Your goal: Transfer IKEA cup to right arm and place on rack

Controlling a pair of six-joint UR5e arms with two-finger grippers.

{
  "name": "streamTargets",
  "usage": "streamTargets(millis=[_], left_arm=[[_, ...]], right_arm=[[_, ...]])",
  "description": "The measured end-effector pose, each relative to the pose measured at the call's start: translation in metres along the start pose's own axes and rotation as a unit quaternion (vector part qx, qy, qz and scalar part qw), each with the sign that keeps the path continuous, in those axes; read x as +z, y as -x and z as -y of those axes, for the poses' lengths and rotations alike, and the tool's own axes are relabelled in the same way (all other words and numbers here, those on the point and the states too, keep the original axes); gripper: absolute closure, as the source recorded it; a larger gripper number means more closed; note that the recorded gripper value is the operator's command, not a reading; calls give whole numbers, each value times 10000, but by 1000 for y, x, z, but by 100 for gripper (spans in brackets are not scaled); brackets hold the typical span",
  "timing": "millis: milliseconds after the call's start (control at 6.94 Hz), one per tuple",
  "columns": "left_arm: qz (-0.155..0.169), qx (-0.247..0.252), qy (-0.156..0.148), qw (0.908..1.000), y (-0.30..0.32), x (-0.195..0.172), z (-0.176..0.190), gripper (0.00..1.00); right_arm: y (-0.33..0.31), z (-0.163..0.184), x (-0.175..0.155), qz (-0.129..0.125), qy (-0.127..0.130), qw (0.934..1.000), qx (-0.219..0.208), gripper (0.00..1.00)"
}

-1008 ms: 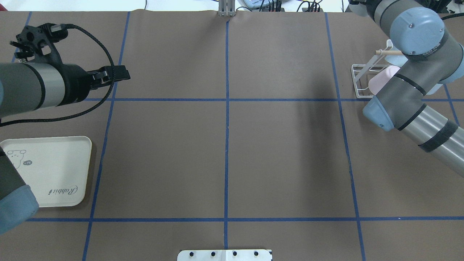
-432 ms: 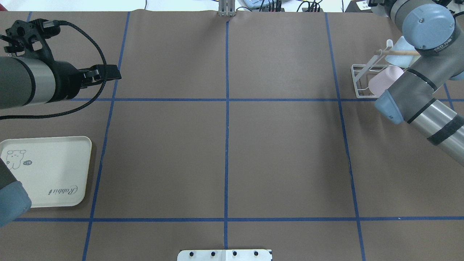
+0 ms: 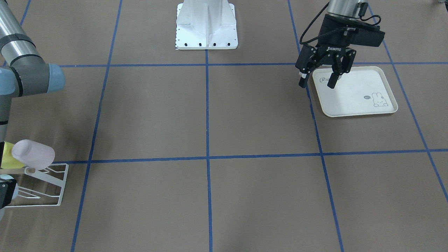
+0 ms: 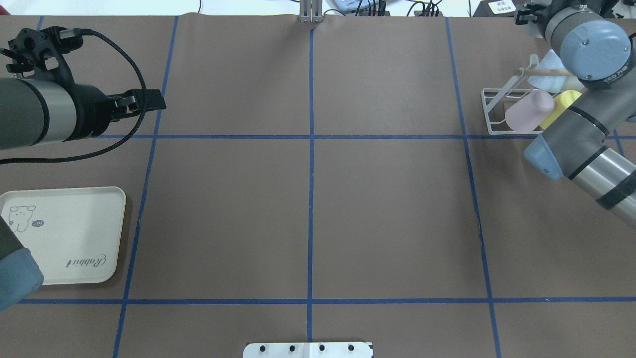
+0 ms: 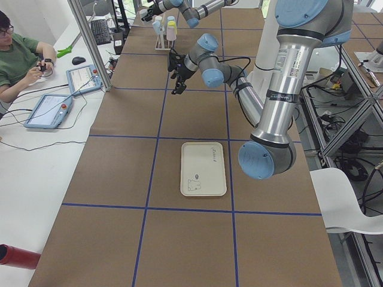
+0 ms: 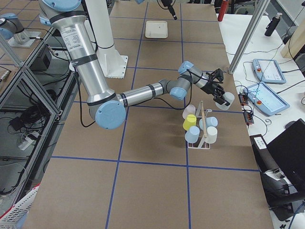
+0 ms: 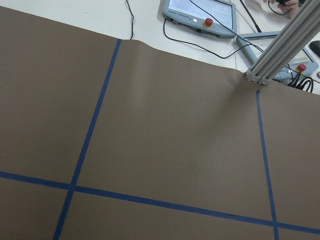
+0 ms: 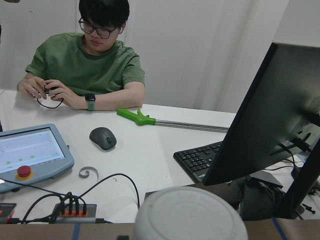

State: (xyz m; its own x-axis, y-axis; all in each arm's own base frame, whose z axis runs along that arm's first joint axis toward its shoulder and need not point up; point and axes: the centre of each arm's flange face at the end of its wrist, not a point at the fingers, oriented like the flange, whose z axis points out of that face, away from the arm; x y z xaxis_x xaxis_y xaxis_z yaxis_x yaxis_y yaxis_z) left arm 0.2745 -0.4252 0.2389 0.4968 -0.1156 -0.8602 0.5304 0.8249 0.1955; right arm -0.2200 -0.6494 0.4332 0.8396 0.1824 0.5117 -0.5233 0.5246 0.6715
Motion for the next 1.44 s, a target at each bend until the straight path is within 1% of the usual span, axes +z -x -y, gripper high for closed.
streamTargets(millis=[576, 1008, 1440], left_arm=[[19, -6, 8, 10000, 1, 2, 0, 0], [19, -25, 13, 10000, 1, 2, 0, 0], [10, -51, 21, 10000, 0, 2, -1, 0]], right_arm=[[-2, -37, -15, 126, 190, 9997, -107, 100], [-13, -47, -27, 195, 263, 9994, -125, 100], [-7, -55, -26, 214, 317, 9991, -193, 100]])
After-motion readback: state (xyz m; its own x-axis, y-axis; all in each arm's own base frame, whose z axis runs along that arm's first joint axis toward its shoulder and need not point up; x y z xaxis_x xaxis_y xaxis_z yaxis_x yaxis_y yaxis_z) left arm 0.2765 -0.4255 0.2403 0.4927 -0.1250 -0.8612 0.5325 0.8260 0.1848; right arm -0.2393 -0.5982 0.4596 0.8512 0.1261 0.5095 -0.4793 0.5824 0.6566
